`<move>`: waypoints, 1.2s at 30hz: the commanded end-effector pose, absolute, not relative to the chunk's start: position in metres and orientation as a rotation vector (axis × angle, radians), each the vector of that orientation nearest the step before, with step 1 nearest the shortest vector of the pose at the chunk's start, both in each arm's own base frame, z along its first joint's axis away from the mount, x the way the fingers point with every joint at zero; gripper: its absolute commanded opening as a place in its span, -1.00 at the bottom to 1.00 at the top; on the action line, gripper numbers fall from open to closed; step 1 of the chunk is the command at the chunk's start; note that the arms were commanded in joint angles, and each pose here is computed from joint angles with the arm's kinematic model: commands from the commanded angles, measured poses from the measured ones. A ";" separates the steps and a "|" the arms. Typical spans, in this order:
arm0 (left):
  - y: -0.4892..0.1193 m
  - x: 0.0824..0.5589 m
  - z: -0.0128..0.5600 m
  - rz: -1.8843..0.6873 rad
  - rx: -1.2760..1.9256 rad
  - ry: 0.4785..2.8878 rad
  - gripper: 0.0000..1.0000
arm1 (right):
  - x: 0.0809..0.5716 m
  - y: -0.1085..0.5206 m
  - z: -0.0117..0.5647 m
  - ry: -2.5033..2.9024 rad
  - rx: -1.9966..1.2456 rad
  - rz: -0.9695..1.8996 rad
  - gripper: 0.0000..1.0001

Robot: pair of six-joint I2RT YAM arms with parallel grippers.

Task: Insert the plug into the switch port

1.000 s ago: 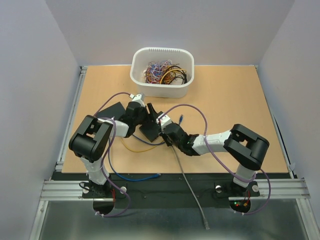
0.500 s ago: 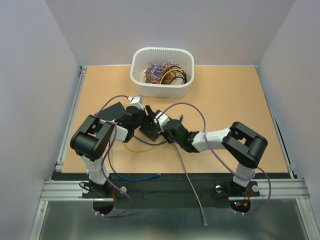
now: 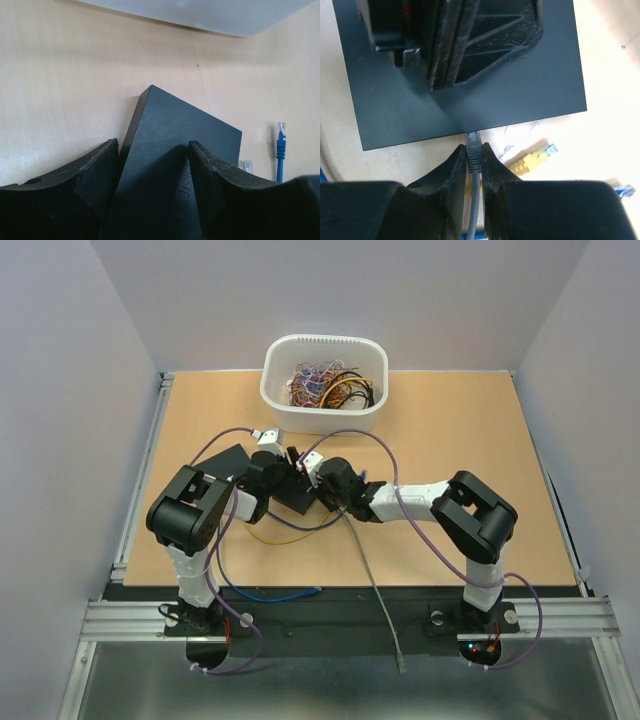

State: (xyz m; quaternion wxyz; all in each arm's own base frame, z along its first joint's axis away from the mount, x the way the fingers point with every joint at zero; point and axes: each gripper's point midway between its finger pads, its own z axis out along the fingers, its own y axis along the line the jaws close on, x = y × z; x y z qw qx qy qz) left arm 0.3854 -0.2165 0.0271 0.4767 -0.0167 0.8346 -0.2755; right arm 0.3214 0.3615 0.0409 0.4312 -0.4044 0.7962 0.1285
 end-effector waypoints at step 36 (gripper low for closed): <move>-0.220 0.233 -0.065 -1.013 -0.251 2.648 0.33 | 0.443 0.470 0.154 1.437 -1.003 0.591 -0.39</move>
